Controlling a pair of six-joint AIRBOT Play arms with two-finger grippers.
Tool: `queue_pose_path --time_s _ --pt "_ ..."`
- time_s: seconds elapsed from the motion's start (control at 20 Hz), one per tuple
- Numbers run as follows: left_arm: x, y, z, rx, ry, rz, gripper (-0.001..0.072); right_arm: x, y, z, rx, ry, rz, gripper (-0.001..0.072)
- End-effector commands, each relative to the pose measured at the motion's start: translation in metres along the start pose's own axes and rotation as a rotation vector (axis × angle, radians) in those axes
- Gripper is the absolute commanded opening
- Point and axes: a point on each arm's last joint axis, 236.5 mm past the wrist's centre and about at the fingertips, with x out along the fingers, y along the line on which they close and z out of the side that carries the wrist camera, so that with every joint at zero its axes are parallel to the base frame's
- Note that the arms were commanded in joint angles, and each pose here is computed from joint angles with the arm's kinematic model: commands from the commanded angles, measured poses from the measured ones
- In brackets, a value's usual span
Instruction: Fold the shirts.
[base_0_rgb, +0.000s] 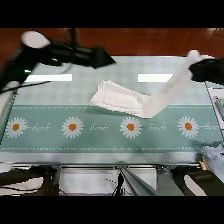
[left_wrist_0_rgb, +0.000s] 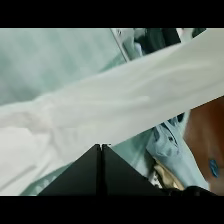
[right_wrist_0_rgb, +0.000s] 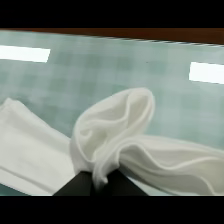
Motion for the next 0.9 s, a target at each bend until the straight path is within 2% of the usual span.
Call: queue_pose_path --time_s 0.0,0.2,0.5,0.55,0.6,0.65,0.7,0.85 --pt "-0.108 -0.009 0.043 0.075 -0.196 0.124 0.0022 0.075 0.041 0.0 -0.028 0.015 0.083 0.0023" --pt "-0.19 -0.039 0.051 0.136 -0.33 0.202 0.0022 0.165 0.116 -0.032 0.0 0.058 0.221 0.0024" --pt "-0.213 -0.069 0.028 0.184 -0.311 0.226 0.0022 0.213 0.233 -0.087 0.077 0.081 0.402 0.0024" --pt "-0.212 -0.069 0.026 0.172 -0.302 0.222 0.0023 0.217 0.246 -0.092 0.067 0.064 0.414 0.0059" --pt "-0.212 -0.069 0.024 0.166 -0.294 0.219 0.0023 0.22 0.255 -0.089 0.066 0.025 0.421 0.0291" --pt "-0.211 -0.069 0.023 0.166 -0.287 0.218 0.0022 0.222 0.261 -0.083 0.072 -0.025 0.427 0.0563" --pt "-0.211 -0.069 0.021 0.165 -0.28 0.216 0.0023 0.221 0.263 -0.074 0.094 -0.064 0.428 0.059" --pt "-0.21 -0.067 0.02 0.164 -0.271 0.219 0.0023 0.209 0.248 -0.05 0.149 -0.093 0.424 0.059"
